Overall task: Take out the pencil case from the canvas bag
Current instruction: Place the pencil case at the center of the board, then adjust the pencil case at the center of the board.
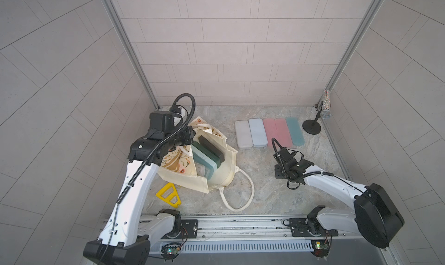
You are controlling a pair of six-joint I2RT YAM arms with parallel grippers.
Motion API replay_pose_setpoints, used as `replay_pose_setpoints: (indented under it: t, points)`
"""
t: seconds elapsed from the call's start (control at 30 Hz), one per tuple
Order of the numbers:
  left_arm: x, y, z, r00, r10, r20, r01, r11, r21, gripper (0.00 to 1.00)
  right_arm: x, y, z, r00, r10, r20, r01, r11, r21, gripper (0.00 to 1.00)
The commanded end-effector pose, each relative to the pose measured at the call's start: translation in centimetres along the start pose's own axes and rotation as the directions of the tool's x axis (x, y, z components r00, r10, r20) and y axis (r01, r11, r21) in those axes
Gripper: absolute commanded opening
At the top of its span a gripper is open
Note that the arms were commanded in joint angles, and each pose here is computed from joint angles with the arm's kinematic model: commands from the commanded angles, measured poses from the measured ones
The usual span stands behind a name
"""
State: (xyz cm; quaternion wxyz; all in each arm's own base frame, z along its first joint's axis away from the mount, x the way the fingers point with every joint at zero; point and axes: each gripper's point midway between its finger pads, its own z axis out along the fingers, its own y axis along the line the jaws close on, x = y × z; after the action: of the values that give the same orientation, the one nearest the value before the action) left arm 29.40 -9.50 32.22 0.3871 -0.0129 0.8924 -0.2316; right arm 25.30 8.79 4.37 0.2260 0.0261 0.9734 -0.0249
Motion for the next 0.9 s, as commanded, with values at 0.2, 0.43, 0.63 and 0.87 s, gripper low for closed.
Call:
replay_pose_setpoints:
  t: [0.2,0.43,0.63,0.87]
  points:
    - [-3.5,-2.3,-1.6,0.99,0.031,0.141,-0.043,0.995,0.086,0.0,0.3,-2.7,1.9,0.997,0.05,-0.052,-0.044,0.991,0.124,0.42]
    - [-3.3,-2.3,-1.7,0.99,0.033,0.14,-0.045,0.996,0.083,0.0,-0.8,-5.8,1.9,0.992,0.125,-0.023,-0.119,0.976,0.184,0.41]
    - [-3.3,-2.2,-1.6,0.99,0.032,0.136,-0.043,0.996,0.079,0.0,-3.5,-3.4,2.1,0.994,0.102,0.043,-0.103,0.994,0.025,0.42]
    - [-3.1,-2.1,-1.7,0.99,0.036,0.133,-0.046,0.996,0.075,0.0,-5.2,-3.9,4.0,0.995,0.093,0.019,-0.095,0.991,0.098,0.41]
